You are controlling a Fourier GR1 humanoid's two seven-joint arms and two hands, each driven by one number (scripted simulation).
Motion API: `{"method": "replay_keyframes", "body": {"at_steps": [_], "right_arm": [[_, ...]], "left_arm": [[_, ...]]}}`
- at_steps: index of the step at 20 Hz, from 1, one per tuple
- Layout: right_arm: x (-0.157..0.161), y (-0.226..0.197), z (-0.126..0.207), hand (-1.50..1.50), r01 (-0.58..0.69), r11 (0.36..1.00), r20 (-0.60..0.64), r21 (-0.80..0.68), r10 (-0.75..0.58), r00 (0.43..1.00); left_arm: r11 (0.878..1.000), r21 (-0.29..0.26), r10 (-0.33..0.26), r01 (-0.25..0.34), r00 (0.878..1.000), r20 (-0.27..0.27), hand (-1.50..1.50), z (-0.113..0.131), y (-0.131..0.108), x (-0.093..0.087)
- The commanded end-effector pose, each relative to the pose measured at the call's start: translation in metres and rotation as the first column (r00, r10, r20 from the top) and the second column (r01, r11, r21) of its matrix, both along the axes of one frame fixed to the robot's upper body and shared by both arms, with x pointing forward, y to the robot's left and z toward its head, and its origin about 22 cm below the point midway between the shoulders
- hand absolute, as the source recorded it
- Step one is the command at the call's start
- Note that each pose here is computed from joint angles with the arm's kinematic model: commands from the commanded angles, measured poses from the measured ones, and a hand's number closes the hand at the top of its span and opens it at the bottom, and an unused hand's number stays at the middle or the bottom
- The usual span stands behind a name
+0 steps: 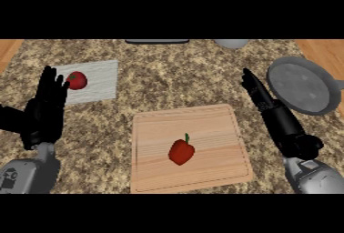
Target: Pick the bell pepper from the cutting board and place it in the pan
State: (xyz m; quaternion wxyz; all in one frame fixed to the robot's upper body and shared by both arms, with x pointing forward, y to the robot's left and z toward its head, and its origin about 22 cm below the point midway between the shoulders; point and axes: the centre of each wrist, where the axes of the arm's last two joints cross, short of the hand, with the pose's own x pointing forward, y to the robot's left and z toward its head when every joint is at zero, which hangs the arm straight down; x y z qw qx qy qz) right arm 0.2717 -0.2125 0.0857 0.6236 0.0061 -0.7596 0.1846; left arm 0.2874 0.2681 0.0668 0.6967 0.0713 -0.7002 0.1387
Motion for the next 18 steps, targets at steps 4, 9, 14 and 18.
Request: {"method": "replay_keyframes", "body": {"at_steps": [4,9,14,18], "right_arm": [[-0.019,0.03,-0.045,1.5,0.059,0.997,-0.13,0.052,-0.052,0.99],[-0.046,0.021,-0.09,-1.5,0.373,0.918,0.051,-0.135,-0.37,0.928],[-0.095,0.013,-0.086,-1.5,0.524,0.82,0.239,-0.232,-0.474,0.848],[-0.128,0.003,-0.034,-1.5,0.467,0.811,0.197,-0.352,-0.423,0.884]], "left_arm": [[0.975,0.202,-0.103,0.098,0.995,0.015,0.0,-0.011,0.008,-0.001],[0.959,0.25,-0.131,0.131,0.991,-0.015,0.0,-0.006,0.027,-0.004],[0.957,0.255,-0.133,0.136,0.991,-0.029,0.0,-0.027,0.03,-0.019],[0.959,0.244,-0.148,0.147,0.989,-0.015,0.0,-0.012,0.022,-0.001]]}}
